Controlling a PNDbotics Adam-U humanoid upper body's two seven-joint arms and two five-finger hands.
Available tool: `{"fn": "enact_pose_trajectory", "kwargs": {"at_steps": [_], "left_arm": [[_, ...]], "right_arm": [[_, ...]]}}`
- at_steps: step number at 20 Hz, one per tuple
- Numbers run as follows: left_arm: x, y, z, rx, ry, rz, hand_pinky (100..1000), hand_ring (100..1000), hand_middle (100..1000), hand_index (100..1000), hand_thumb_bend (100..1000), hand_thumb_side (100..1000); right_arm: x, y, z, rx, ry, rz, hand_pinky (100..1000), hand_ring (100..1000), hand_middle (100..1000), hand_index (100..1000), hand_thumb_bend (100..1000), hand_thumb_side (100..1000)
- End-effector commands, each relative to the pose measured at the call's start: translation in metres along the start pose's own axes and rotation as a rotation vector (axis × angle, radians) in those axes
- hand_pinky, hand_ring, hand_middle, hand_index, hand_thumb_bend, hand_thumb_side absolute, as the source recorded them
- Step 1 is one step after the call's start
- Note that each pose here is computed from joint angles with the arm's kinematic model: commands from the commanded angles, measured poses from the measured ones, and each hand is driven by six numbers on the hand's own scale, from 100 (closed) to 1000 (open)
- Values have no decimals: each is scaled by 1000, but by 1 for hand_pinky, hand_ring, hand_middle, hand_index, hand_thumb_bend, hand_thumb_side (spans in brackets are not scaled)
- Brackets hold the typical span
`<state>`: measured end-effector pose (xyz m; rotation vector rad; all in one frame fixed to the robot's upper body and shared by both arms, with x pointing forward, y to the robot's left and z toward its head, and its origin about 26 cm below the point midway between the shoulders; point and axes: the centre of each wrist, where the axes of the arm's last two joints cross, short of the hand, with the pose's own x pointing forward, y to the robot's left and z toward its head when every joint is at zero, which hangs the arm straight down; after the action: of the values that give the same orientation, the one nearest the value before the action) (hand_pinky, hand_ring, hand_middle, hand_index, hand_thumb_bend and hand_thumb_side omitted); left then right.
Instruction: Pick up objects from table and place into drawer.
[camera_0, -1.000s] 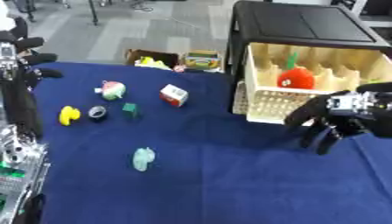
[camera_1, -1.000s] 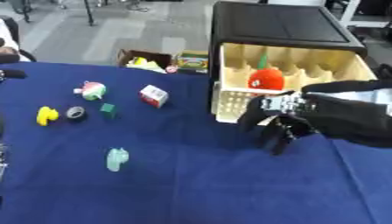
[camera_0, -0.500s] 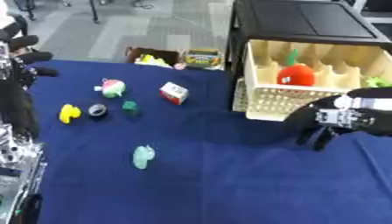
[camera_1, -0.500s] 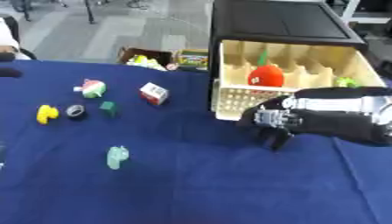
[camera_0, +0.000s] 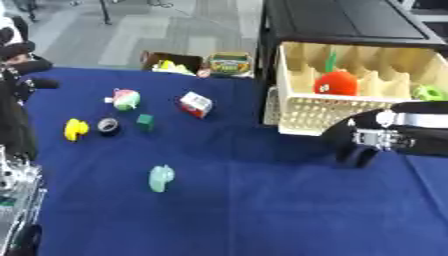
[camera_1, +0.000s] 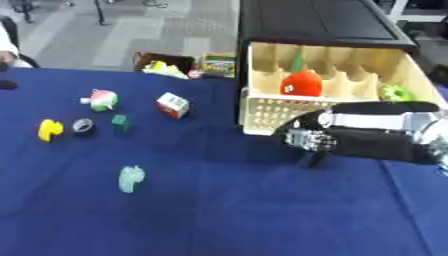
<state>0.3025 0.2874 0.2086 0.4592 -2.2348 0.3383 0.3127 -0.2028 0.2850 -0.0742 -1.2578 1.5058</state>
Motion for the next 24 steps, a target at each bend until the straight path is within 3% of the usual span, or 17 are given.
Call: {"fn": "enact_pose_trajectory", "kwargs": {"at_steps": [1, 7, 24], "left_arm": [[7, 0, -3, -3, -29, 14, 489, 605, 665, 840, 100, 901], [7, -1, -3, -4, -31, 18, 490, 605, 666, 840, 100, 899], [7, -1, -2, -3, -29, 28, 494, 606, 667, 840, 100, 901]], "right_arm": [[-14, -13, 0, 236, 279, -220, 742, 824, 877, 920, 100, 1000], [-31, -25, -12, 196, 326, -274, 740, 824, 877, 923, 100, 1000], [-21, -54, -32, 71, 317, -245, 736, 819, 870, 922, 100, 1000]]}}
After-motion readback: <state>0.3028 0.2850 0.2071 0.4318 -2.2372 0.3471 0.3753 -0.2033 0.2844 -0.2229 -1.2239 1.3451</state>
